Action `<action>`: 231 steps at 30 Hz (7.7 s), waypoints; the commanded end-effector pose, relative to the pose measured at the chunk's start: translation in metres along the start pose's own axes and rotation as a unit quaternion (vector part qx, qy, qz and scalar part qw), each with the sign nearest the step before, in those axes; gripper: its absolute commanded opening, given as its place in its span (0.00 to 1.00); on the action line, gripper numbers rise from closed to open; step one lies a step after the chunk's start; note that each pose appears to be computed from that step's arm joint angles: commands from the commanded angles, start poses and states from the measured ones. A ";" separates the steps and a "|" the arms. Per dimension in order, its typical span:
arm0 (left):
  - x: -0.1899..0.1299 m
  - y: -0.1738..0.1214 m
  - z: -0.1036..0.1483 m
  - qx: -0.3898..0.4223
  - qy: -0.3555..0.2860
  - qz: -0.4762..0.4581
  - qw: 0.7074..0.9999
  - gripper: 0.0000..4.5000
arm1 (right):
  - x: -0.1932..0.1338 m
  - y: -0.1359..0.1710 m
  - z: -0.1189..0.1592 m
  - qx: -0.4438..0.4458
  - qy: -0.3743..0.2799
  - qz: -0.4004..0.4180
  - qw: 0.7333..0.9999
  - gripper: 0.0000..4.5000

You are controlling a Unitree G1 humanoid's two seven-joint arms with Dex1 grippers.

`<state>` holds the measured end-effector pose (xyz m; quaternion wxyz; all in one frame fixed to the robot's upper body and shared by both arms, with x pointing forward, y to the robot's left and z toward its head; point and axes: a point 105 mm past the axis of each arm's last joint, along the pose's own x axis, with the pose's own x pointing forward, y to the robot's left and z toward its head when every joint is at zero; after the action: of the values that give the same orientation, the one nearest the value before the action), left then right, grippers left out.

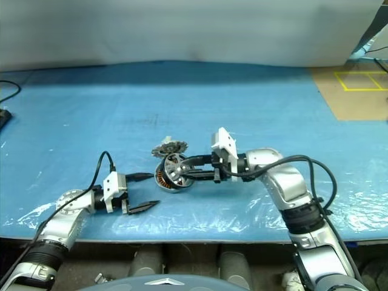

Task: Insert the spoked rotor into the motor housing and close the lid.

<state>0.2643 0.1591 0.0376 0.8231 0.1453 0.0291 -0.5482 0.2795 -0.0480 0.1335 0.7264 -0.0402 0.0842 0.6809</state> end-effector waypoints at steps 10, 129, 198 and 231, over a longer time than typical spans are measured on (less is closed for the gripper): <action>-0.003 -0.003 -0.007 -0.006 0.005 0.014 1.000 1.00 | 0.026 -0.016 -0.001 -0.011 -0.002 -0.003 1.000 0.36; -0.014 0.004 -0.010 -0.011 0.004 0.052 0.999 1.00 | 0.037 -0.035 -0.013 -0.039 0.058 0.011 0.998 0.01; -0.005 0.007 -0.007 -0.006 0.005 0.053 0.999 1.00 | -0.022 -0.058 -0.005 -0.022 -0.030 -0.178 0.983 0.41; -0.007 0.008 -0.005 -0.005 0.004 0.068 0.998 1.00 | -0.003 -0.083 0.020 -0.040 -0.017 -0.117 0.992 0.28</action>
<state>0.2708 0.1679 0.0382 0.8573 0.1435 0.0206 -0.4940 0.3673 -0.0638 0.1345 0.8178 -0.0618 0.0651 0.5685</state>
